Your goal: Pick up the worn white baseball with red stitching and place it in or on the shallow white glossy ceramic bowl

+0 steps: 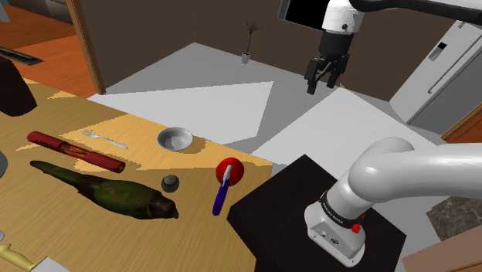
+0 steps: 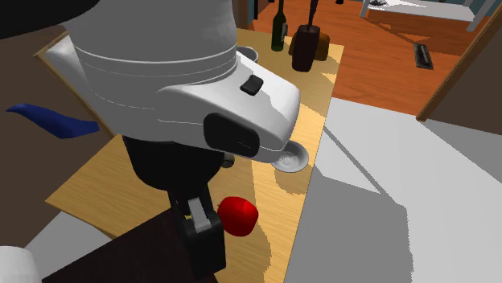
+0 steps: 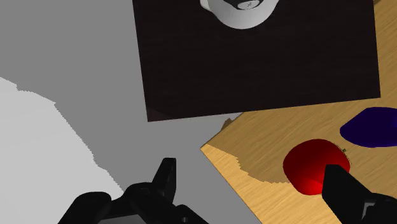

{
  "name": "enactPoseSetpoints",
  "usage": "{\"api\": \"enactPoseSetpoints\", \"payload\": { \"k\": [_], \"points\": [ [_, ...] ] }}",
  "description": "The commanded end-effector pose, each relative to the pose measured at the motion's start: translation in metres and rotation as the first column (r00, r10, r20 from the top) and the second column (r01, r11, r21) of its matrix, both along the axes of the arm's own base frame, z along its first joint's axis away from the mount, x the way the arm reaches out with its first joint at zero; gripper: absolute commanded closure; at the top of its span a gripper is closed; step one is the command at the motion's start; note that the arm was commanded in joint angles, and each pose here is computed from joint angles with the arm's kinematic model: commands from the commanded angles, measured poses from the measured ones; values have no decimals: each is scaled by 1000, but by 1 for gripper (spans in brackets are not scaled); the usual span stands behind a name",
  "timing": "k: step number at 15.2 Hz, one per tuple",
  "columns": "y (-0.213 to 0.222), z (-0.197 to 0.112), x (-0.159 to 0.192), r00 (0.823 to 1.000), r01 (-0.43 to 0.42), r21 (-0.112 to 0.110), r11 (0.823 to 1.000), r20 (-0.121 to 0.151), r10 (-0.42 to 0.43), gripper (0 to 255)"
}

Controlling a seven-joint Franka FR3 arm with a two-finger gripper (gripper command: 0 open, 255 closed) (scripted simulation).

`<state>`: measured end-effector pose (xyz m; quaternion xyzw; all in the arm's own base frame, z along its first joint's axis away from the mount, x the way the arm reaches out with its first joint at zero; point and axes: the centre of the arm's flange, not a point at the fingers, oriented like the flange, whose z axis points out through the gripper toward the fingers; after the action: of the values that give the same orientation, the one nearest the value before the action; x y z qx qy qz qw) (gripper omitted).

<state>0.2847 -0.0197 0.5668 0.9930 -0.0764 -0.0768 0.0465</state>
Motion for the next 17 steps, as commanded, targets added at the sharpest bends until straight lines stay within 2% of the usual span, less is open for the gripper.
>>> {"api": "enactPoseSetpoints", "payload": {
  "k": [1, 17],
  "points": [
    [0, 0, 0, 1000, 0, 0, 1000, 0, 0, 0],
    [128, -144, 91, 999, -44, 9, 999, -28, 44, 0]
  ]
}}
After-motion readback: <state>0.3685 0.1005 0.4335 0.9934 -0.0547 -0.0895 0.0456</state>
